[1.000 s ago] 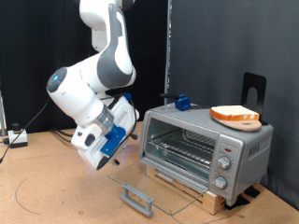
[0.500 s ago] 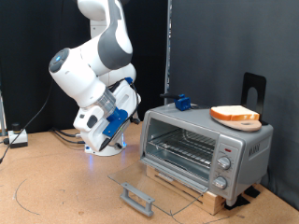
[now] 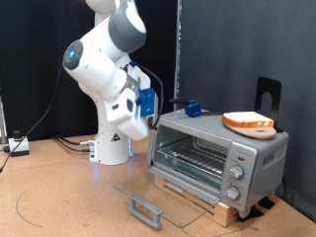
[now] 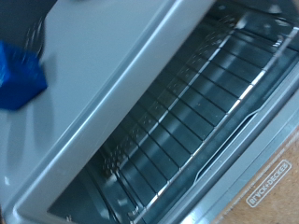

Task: Make a piece of toast with the oven

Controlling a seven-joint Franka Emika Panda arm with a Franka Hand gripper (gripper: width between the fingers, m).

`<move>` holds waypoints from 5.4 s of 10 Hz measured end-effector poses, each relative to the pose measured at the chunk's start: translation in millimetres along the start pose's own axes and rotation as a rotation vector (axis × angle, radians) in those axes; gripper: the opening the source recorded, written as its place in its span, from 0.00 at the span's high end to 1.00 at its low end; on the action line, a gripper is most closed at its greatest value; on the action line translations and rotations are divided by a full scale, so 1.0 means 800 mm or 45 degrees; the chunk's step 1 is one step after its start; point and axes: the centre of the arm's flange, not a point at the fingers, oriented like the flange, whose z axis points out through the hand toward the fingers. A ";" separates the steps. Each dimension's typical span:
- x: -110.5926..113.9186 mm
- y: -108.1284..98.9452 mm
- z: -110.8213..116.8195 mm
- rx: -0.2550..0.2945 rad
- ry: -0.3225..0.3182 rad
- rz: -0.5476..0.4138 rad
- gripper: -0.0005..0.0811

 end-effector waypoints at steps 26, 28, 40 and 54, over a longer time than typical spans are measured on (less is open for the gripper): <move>-0.102 -0.274 0.098 -0.425 -0.092 -0.722 0.00; -0.117 -0.252 0.134 -0.479 -0.108 -0.667 0.00; -0.122 -0.235 0.235 -0.671 -0.081 -0.574 0.00; -0.112 -0.216 0.284 -0.730 -0.125 -0.666 0.16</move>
